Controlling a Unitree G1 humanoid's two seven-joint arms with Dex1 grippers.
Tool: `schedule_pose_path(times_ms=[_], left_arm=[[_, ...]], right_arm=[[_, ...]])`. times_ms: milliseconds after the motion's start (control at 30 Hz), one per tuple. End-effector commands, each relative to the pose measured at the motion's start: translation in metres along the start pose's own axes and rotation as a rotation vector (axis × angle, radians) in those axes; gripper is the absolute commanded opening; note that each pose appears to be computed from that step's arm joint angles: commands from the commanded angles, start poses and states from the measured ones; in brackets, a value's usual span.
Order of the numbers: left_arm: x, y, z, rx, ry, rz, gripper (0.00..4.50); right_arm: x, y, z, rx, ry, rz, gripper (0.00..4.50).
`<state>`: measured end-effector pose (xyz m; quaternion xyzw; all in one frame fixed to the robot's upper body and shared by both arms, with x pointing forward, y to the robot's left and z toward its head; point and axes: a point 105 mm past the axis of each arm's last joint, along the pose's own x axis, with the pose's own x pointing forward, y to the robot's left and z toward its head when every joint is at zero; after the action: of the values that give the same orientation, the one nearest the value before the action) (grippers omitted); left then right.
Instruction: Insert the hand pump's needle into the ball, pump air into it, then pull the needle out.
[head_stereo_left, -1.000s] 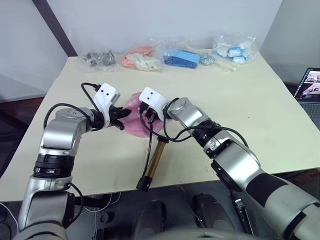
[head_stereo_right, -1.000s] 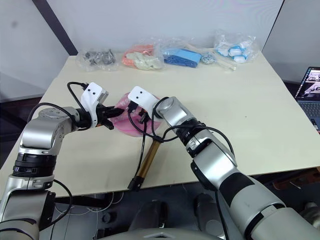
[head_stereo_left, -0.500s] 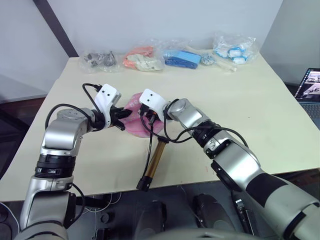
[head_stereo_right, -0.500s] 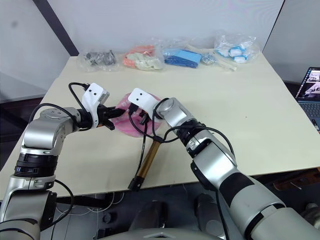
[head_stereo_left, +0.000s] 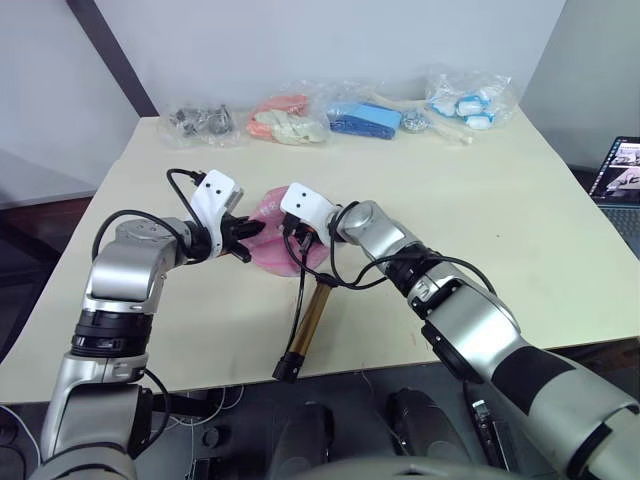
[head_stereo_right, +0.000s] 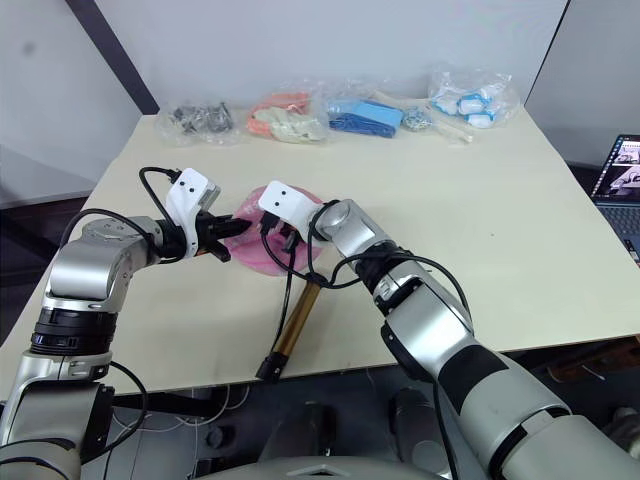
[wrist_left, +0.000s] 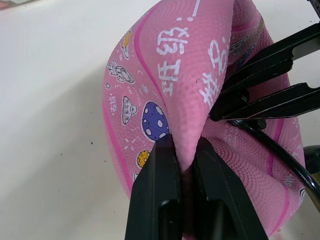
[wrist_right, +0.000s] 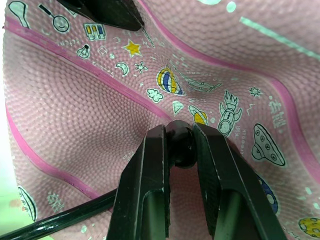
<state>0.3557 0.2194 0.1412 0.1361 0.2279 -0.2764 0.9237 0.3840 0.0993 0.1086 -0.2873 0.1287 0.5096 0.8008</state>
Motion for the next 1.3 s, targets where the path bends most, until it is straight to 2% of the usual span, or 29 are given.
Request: schedule_pose_path(times_ms=[33,533,733,900,1100,1300], left_arm=[[0.018,-0.042,-0.015,-0.003,0.044,-0.215,0.0],[0.023,-0.052,-0.014,0.001,0.014,-0.275,0.0],[0.027,-0.066,-0.01,-0.078,-0.013,-0.384,0.0],[0.035,-0.069,-0.007,-0.083,-0.021,-0.413,0.0],[0.049,-0.076,-0.001,-0.065,-0.033,-0.45,0.0],[0.056,-0.081,0.005,-0.051,-0.048,-0.477,0.0]], right_arm=[[0.036,0.083,0.017,-0.051,0.037,0.164,0.24],[0.038,0.09,0.008,-0.093,0.057,0.176,0.24],[0.028,0.064,0.017,-0.031,0.02,0.142,0.24],[0.017,0.043,0.014,0.001,0.029,0.113,0.24],[0.006,0.029,0.003,0.025,0.061,0.079,0.24],[0.001,0.029,-0.005,0.023,0.097,0.072,0.24]])
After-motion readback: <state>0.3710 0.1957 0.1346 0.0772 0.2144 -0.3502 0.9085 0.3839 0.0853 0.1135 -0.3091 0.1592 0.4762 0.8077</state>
